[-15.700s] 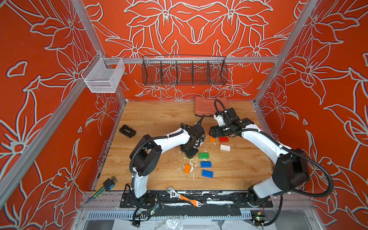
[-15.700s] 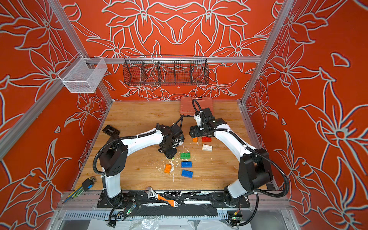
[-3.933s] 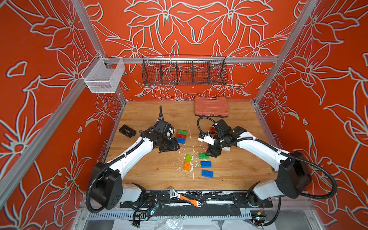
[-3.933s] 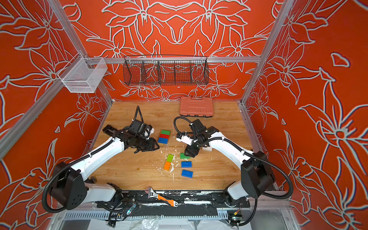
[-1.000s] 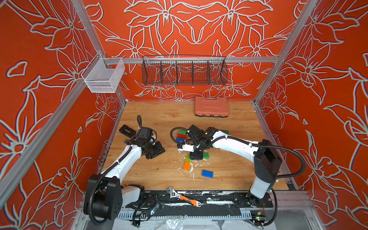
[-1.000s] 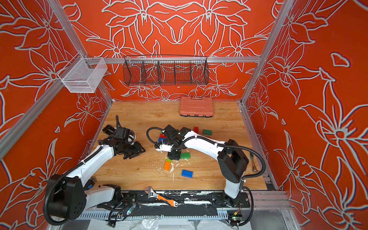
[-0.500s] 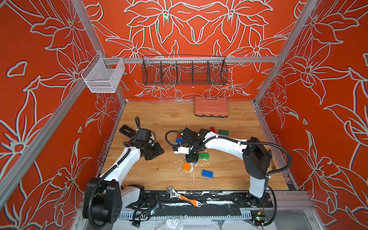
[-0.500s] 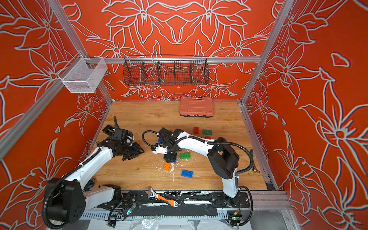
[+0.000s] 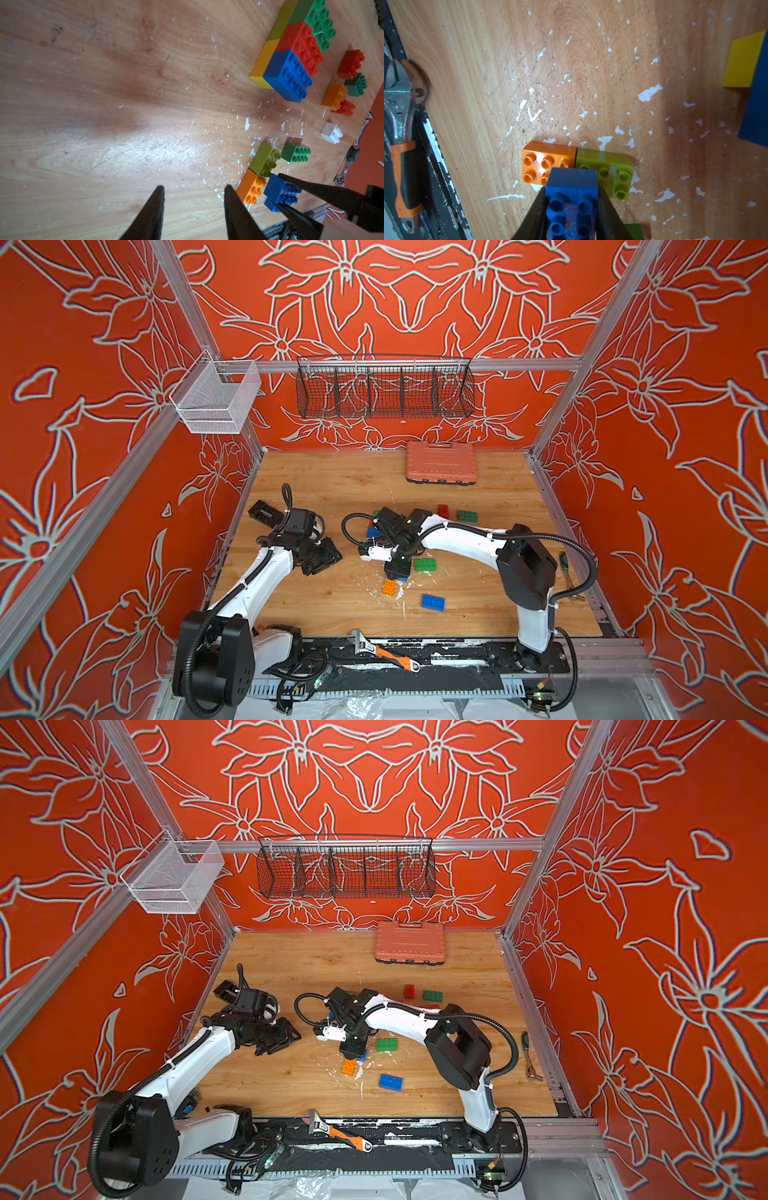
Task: Assemble a rectangle with lego
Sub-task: Assemble the lego brick with the lego brick.
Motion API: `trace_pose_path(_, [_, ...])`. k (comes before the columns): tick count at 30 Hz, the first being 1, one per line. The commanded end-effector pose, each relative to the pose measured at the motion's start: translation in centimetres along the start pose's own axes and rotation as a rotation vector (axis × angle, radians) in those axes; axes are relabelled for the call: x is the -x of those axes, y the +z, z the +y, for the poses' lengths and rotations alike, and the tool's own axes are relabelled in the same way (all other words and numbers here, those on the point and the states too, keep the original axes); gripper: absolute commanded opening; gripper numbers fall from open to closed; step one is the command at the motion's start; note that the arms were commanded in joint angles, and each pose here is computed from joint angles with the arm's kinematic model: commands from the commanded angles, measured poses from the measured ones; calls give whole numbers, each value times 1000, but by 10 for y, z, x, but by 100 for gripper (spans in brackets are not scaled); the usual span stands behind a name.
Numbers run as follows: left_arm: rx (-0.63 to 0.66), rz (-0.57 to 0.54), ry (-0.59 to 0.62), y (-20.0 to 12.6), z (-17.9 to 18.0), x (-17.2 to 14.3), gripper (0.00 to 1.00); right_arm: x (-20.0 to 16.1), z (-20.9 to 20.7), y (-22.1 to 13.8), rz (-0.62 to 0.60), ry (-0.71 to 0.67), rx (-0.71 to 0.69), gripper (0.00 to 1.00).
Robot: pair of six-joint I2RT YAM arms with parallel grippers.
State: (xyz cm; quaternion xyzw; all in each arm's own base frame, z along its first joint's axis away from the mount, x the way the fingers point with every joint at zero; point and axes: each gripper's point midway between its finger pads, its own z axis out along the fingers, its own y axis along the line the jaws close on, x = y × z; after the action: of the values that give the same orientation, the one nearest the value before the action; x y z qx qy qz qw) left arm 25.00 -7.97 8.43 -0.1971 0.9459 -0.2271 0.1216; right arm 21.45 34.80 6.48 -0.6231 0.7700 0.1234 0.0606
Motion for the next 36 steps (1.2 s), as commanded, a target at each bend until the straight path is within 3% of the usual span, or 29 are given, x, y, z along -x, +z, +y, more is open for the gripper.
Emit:
trace_pose_path(1, [-10, 3, -1, -1, 0, -2, 46, -3, 1, 4, 32, 8, 2, 7])
trace_pose_path(36, [-13, 8, 0, 0, 0, -3, 46, -9, -1, 19, 76, 22, 5, 6])
